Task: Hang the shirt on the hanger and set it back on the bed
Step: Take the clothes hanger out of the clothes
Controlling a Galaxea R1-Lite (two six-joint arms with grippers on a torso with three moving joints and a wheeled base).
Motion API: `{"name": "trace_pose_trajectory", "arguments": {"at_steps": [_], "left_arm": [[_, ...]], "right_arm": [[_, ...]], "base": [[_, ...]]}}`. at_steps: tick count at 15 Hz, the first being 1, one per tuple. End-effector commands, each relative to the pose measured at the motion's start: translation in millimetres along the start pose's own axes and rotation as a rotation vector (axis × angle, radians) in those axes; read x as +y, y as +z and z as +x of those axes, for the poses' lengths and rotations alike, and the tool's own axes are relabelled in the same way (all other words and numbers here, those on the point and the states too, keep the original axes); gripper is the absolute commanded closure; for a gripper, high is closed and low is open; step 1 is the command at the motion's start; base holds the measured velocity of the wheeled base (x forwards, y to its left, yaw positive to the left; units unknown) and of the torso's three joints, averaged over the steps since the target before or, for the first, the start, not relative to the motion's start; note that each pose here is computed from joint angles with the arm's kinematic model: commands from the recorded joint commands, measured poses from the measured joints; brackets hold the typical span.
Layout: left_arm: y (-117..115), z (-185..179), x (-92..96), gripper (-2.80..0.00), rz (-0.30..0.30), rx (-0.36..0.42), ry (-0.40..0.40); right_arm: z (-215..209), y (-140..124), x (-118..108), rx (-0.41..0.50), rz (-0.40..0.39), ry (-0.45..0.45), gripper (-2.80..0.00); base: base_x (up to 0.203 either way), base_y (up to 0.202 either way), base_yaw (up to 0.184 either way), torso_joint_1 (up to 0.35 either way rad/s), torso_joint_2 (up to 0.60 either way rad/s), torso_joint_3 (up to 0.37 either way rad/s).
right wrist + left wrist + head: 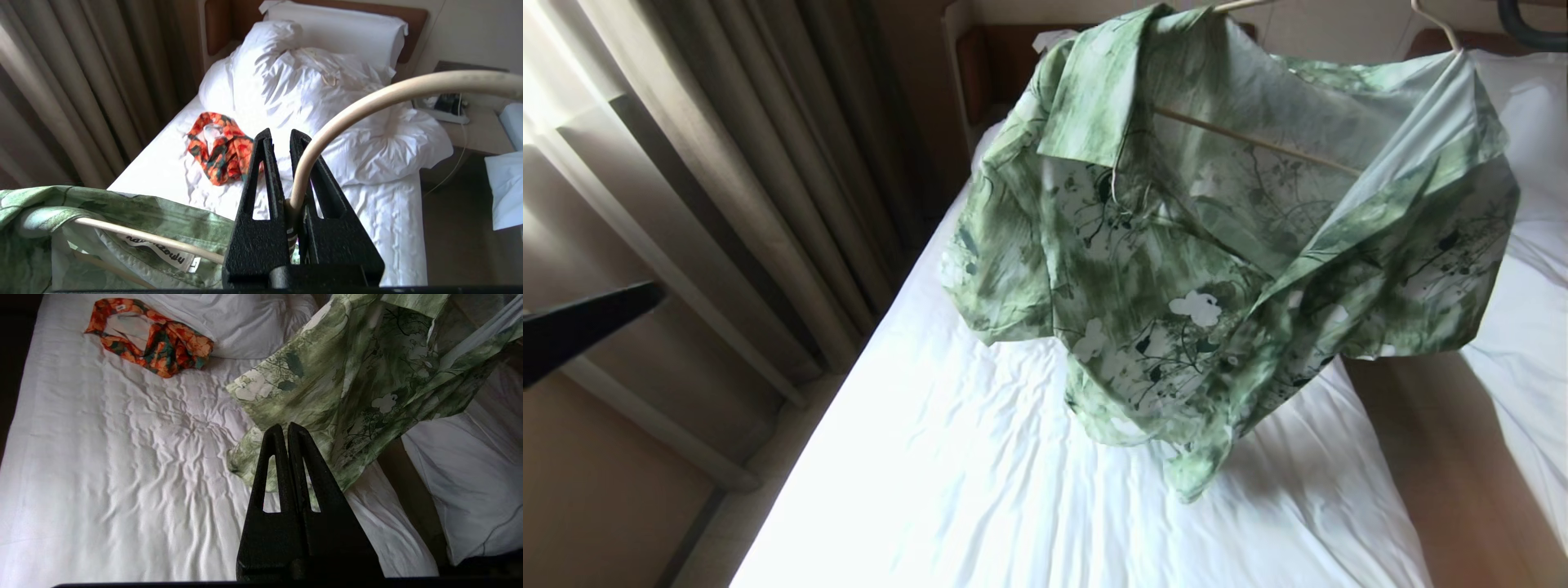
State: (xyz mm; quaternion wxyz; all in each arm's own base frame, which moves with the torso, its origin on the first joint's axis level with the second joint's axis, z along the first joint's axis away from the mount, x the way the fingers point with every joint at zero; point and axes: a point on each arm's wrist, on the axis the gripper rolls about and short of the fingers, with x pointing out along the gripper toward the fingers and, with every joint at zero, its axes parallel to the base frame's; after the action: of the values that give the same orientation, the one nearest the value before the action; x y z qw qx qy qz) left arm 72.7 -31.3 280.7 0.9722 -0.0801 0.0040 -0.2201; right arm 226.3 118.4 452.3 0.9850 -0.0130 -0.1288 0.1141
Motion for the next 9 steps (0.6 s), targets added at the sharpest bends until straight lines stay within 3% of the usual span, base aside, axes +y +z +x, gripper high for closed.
{"name": "trace_pose_trajectory", "arguments": {"at_steps": [1,5,9], "left_arm": [[-3.4,28.7,-4.3,0.0,-0.007,0.084,-0.045],[-9.9,72.9,-25.5,0.0,-0.05,0.166,-0.169],[-33.5,126.1,-45.7,0.0,-0.059,0.197,-0.226]], "right_arm": [[3.1,-4.8,2.7,0.024,-0.001,0.006,0.0],[12.4,-17.8,7.3,0.075,-0.013,0.014,0.0],[22.0,-38.0,10.9,0.141,-0.034,0.022,0.0]], "base": [[0.0,0.0,0.0,0.0,0.0,0.0],[0.0,0.0,0.0,0.0,0.0,0.0],[0.0,0.0,0.0,0.0,0.0,0.0]]}}
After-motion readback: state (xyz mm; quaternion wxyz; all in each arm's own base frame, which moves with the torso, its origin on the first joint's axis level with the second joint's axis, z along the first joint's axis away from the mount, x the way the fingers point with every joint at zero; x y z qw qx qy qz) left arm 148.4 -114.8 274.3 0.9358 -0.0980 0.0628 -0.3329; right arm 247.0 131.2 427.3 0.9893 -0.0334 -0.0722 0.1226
